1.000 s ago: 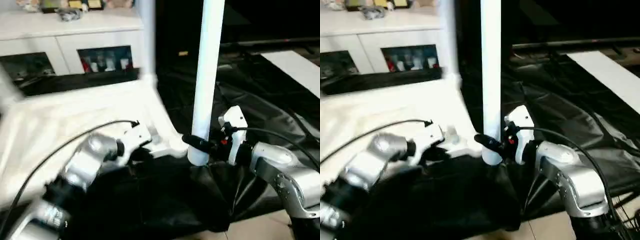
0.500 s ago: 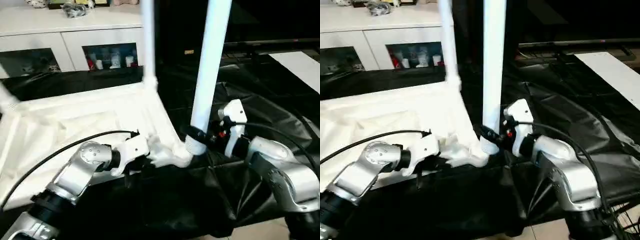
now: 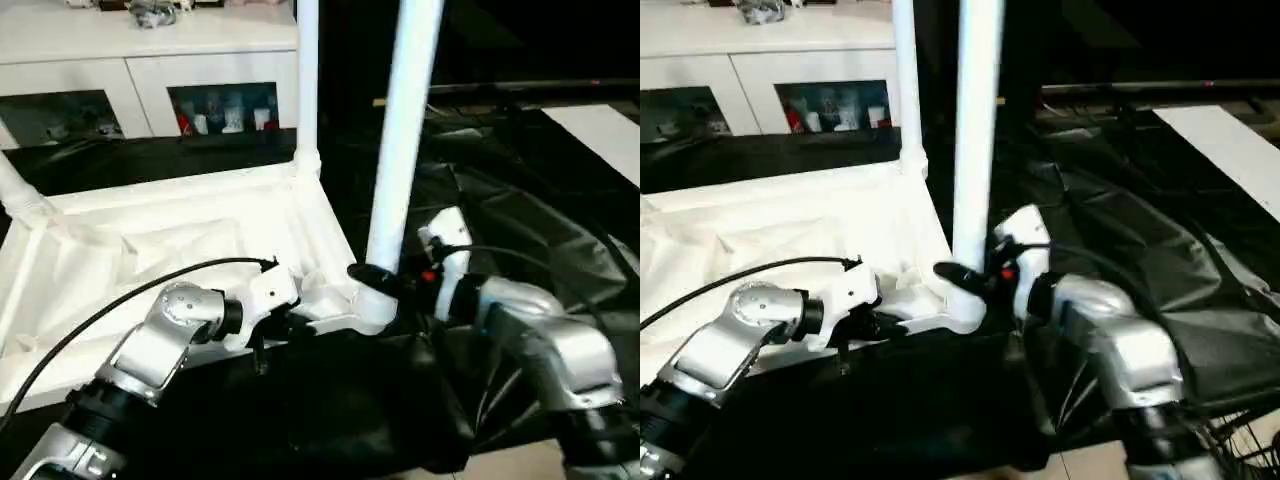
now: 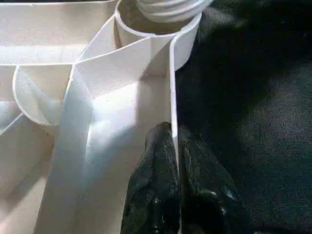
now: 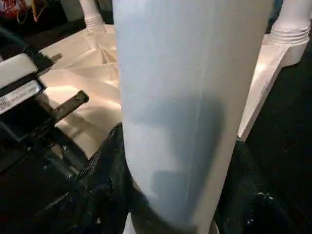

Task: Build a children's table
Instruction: Insert table leg to table base

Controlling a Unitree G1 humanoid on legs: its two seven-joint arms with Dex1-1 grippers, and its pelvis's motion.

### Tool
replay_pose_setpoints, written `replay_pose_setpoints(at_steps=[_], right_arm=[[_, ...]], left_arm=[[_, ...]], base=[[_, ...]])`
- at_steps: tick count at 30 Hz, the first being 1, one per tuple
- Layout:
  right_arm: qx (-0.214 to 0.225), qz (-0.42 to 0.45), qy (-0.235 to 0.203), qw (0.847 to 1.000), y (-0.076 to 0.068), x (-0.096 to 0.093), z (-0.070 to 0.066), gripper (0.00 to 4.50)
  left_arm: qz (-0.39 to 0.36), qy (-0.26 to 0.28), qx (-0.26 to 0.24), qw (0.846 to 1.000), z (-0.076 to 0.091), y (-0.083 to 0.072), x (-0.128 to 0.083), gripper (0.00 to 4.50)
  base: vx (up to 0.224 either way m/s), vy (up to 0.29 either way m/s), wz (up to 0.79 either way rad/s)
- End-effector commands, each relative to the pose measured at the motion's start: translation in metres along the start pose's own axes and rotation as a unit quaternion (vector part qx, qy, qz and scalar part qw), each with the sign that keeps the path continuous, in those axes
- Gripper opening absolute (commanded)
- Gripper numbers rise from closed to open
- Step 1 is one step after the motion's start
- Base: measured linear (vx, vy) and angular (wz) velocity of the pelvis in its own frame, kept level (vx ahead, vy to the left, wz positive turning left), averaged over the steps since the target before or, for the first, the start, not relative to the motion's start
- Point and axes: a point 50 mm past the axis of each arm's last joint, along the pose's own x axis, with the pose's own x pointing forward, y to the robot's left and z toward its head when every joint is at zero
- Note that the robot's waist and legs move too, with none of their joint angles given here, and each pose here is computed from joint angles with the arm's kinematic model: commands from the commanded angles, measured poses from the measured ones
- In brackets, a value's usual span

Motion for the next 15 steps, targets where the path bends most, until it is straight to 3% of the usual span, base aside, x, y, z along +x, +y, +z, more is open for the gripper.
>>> replay_pose_setpoints(at_steps=[1,15], right_arm=[[-0.016,0.006,-0.008,1.000,0.001,0.005,0.006,1.86],[0.008,0.003,-0.002,1.000,-0.006,0.007,-0.008,1.86]], left_arm=[[-0.006,-0.028,0.003,1.000,0.007,0.002,0.001,0.00],[-0.006,-0.012,0.005,1.000,0.003,0.005,-0.004,0.00]], base=[[0.000,0.000,0.00],[0.000,0.000,0.00]])
